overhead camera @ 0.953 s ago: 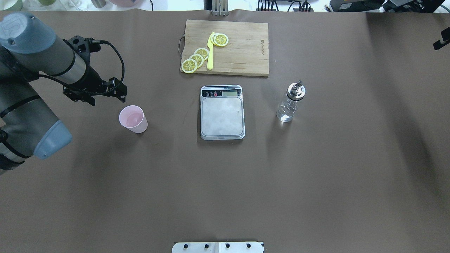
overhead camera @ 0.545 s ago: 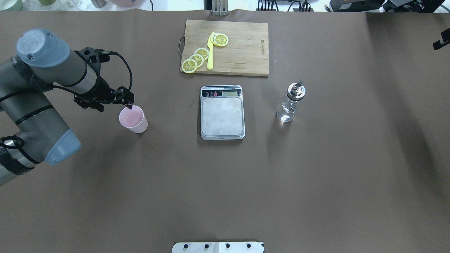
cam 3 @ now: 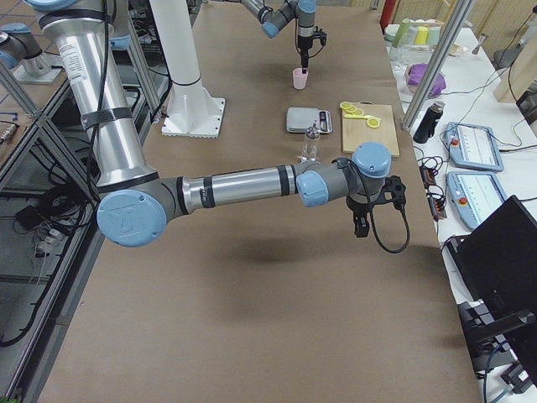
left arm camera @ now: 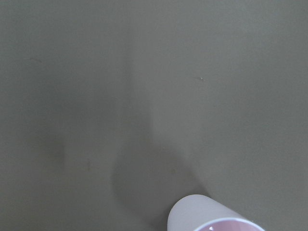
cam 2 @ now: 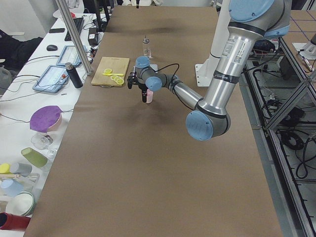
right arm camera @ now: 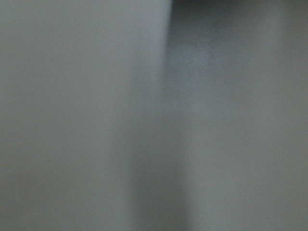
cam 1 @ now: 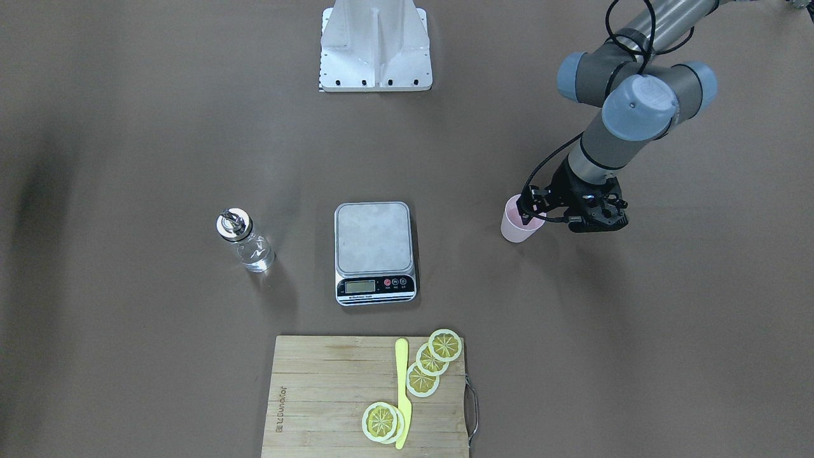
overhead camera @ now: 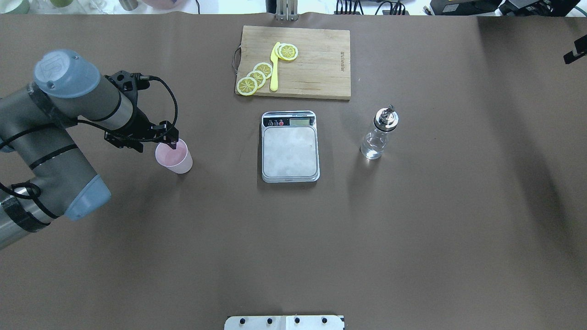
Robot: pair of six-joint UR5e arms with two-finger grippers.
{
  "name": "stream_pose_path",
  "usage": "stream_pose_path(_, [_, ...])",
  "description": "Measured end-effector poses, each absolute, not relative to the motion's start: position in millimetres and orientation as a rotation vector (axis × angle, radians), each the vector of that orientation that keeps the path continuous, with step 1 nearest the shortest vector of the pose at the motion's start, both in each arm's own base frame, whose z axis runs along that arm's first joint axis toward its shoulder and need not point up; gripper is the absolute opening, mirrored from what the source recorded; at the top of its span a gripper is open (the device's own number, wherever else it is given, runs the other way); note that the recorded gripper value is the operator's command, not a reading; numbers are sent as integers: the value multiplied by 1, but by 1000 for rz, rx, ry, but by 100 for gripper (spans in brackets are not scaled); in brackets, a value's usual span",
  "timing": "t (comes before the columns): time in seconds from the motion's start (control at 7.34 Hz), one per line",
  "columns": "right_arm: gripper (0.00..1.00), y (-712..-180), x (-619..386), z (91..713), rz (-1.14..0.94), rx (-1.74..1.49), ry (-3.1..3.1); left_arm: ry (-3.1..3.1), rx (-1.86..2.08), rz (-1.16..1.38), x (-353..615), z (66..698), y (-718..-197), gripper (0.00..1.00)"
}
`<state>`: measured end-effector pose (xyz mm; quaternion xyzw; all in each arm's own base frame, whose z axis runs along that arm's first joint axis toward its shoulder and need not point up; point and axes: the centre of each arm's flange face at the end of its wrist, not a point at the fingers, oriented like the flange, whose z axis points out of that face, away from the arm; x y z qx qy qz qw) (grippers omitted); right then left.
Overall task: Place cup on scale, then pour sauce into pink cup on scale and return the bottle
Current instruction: 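Reach the left gripper to the pink cup and grasp it, then carry the pink cup with the left gripper onto the scale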
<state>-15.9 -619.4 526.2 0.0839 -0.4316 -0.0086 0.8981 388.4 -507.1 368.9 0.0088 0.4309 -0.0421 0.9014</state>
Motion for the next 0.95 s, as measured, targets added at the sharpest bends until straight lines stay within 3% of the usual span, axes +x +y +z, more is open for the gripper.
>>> stream_pose_path(0.54, [100,-621,-17,523,-21,179,-891,890,-5,-175,393,364,-504,0])
stream_pose_path(0.95, [100,-627,-22,509,-36,199,-888,943,-38,-210,368,303,-507,0])
